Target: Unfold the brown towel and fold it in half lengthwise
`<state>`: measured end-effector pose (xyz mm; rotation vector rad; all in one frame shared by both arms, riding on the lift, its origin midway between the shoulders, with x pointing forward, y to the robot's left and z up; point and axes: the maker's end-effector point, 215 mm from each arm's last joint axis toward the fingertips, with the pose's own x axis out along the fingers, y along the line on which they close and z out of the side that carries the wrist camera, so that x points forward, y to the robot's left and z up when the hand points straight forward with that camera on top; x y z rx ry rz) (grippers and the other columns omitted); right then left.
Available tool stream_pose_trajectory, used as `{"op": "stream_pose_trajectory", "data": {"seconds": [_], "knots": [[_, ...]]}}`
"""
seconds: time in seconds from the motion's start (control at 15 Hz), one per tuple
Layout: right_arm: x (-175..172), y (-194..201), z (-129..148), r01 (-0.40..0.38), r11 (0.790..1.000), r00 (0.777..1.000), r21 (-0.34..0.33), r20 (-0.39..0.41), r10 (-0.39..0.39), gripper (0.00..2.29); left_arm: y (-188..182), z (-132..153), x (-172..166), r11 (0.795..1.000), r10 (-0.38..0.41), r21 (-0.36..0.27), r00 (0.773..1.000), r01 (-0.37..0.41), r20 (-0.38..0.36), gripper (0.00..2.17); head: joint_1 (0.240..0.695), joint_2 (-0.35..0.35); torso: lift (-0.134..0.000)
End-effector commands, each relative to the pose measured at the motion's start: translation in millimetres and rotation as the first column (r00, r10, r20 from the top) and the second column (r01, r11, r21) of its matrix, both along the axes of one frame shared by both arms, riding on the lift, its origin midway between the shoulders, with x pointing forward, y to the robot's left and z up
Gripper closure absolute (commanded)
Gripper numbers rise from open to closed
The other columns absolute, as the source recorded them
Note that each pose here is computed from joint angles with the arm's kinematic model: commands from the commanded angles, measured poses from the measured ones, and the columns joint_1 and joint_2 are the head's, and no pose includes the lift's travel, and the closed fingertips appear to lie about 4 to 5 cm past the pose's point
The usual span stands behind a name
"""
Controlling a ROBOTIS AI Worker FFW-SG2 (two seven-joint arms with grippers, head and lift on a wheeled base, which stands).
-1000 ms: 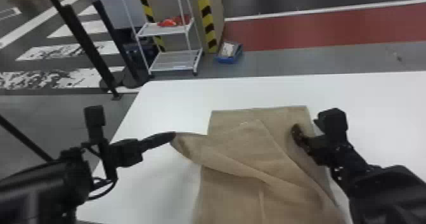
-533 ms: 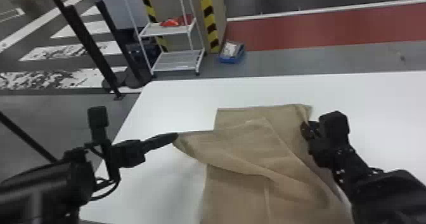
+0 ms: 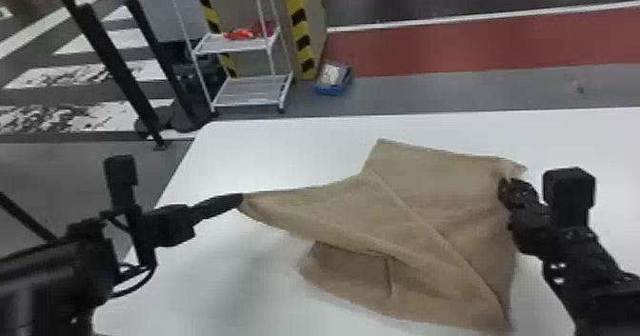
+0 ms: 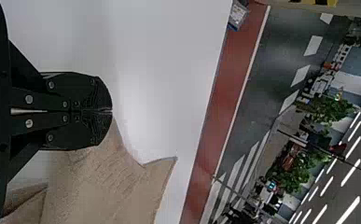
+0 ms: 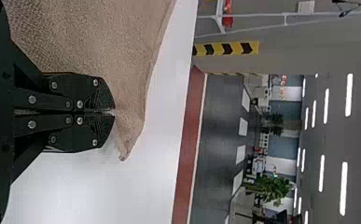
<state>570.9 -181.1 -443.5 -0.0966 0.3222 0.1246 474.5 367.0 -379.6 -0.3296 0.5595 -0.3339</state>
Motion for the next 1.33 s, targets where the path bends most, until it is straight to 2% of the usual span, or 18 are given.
{"op": "stream_pose_trajectory", "data": {"seconds": [0.0, 0.27, 0.4, 0.67, 0.73, 0.8, 0.87, 0.93, 1.0, 1.07, 1.13, 1.27], "knots": [[-30.0, -54.3, -10.0, 0.079, 0.997, 0.996, -0.021, -0.047, -0.08, 1.69, 7.4, -1.6, 7.8, 1.0, 0.01, 0.002, 1.0, -0.01, -0.002, 2.15, 0.695, 0.205, -0.123], [-103.6, -121.9, -45.6, 0.177, 0.979, 0.97, -0.096, -0.154, -0.19, 1.69, 27.2, -2.8, 18.0, 0.999, 0.038, 0.03, 0.999, -0.038, -0.002, 2.15, 0.695, 0.135, -0.123], [-135.6, -146.7, -48.1, 0.215, 0.969, 0.955, -0.121, -0.182, -0.235, 1.69, 30.0, -3.8, 19.9, 0.999, 0.042, 0.033, 0.999, -0.042, 0.0, 2.15, 0.695, 0.115, -0.123], [-178.5, -174.1, -40.4, 0.257, 0.954, 0.928, -0.155, -0.235, -0.288, 1.67, 37.0, -9.5, 20.6, 0.998, 0.052, 0.039, 0.999, -0.051, -0.012, 2.15, 0.695, 0.076, -0.123], [-190.2, -175.7, -44.9, 0.26, 0.952, 0.915, -0.162, -0.273, -0.297, 1.41, 35.7, -11.9, 20.2, 0.998, 0.049, 0.038, 0.999, -0.048, -0.017, 2.15, 0.695, 0.07, -0.123], [-195.2, -174.6, -46.2, 0.261, 0.952, 0.911, -0.161, -0.284, -0.298, 0.87, 33.9, -15.0, 19.9, 0.998, 0.048, 0.033, 0.999, -0.047, -0.023, 2.14, 0.695, 0.066, -0.123], [-199.1, -171.7, -46.9, 0.256, 0.953, 0.909, -0.161, -0.294, -0.294, 0.25, 33.1, -18.6, 20.0, 0.998, 0.05, 0.034, 0.998, -0.049, -0.03, 2.02, 0.695, 0.063, -0.123], [-203.6, -171.0, -47.3, 0.256, 0.953, 0.904, -0.162, -0.308, -0.295, 0.04, 31.9, -21.1, 19.1, 0.998, 0.048, 0.029, 0.998, -0.047, -0.035, 1.62, 0.695, 0.061, -0.123], [-205.5, -171.1, -42.8, 0.255, 0.953, 0.906, -0.167, -0.303, -0.295, 0.03, 30.2, -22.5, 19.3, 0.999, 0.045, 0.022, 0.998, -0.045, -0.036, 0.85, 0.695, 0.061, -0.123], [-208.3, -171.2, -39.2, 0.254, 0.952, 0.905, -0.17, -0.306, -0.296, 0.03, 30.2, -23.1, 19.2, 0.999, 0.046, 0.021, 0.998, -0.046, -0.037, 0.18, 0.695, 0.061, -0.123], [-210.0, -169.0, -33.7, 0.244, 0.955, 0.908, -0.167, -0.307, -0.285, 0.03, 30.6, -24.8, 19.6, 0.998, 0.051, 0.026, 0.998, -0.05, -0.04, 0.01, 0.695, 0.061, -0.123], [-215.3, -176.2, -27.0, 0.243, 0.95, 0.904, -0.196, -0.31, -0.295, 0.03, 33.5, -24.5, 19.6, 0.998, 0.056, 0.03, 0.998, -0.054, -0.041, 0.01, 0.695, 0.063, -0.123]]}}
